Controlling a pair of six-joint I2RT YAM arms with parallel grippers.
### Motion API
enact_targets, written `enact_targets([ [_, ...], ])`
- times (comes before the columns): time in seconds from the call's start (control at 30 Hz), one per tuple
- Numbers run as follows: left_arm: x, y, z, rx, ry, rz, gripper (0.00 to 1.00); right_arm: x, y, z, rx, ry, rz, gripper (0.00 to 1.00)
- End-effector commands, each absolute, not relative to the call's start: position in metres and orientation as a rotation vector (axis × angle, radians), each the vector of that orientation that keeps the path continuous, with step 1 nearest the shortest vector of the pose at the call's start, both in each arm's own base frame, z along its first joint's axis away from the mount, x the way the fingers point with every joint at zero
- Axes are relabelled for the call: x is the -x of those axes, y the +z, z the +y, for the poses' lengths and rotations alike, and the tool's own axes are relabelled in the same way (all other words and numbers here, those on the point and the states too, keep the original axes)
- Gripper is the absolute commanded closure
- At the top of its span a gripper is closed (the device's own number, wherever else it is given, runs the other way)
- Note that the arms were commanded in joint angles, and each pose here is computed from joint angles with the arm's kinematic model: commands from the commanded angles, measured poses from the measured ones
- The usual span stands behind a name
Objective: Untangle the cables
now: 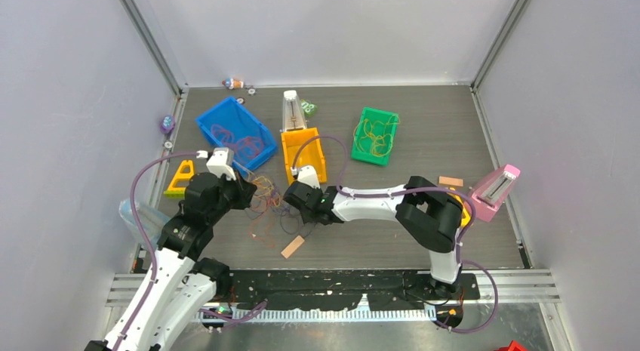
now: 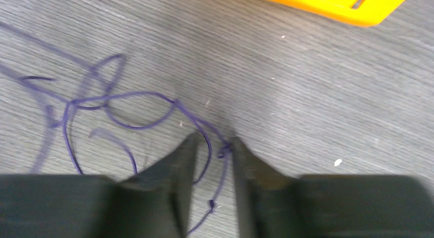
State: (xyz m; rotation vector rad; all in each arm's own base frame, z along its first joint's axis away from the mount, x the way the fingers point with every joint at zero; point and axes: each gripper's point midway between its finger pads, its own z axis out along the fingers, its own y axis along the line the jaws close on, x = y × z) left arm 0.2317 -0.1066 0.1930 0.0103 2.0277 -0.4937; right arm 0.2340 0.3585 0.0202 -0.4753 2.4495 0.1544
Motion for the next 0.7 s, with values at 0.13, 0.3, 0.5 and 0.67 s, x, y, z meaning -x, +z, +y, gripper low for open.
enact_targets([
  [0.13, -0.236, 0.21, -0.091, 0.044, -0.425, 1.983, 1.0, -0.241, 0.038, 0.313, 0.405, 0.018, 2.398, 0.94],
  [0.3, -0.235, 0.211, -0.078, 0.086, -0.36, 1.988, 1.0, -0.255, 0.097, 0.293, 0.313, 0.096, 2.317, 0.95],
  [0.5, -0.234, 0.207, -0.019, 0.395, -0.091, 1.957, 1.0, -0.274, 0.173, 0.251, 0.207, 0.12, 2.208, 0.95],
  [0.67, -0.222, 0.202, 0.025, 0.637, 0.074, 1.905, 1.0, -0.289, 0.211, 0.187, 0.055, 0.068, 2.155, 0.95],
])
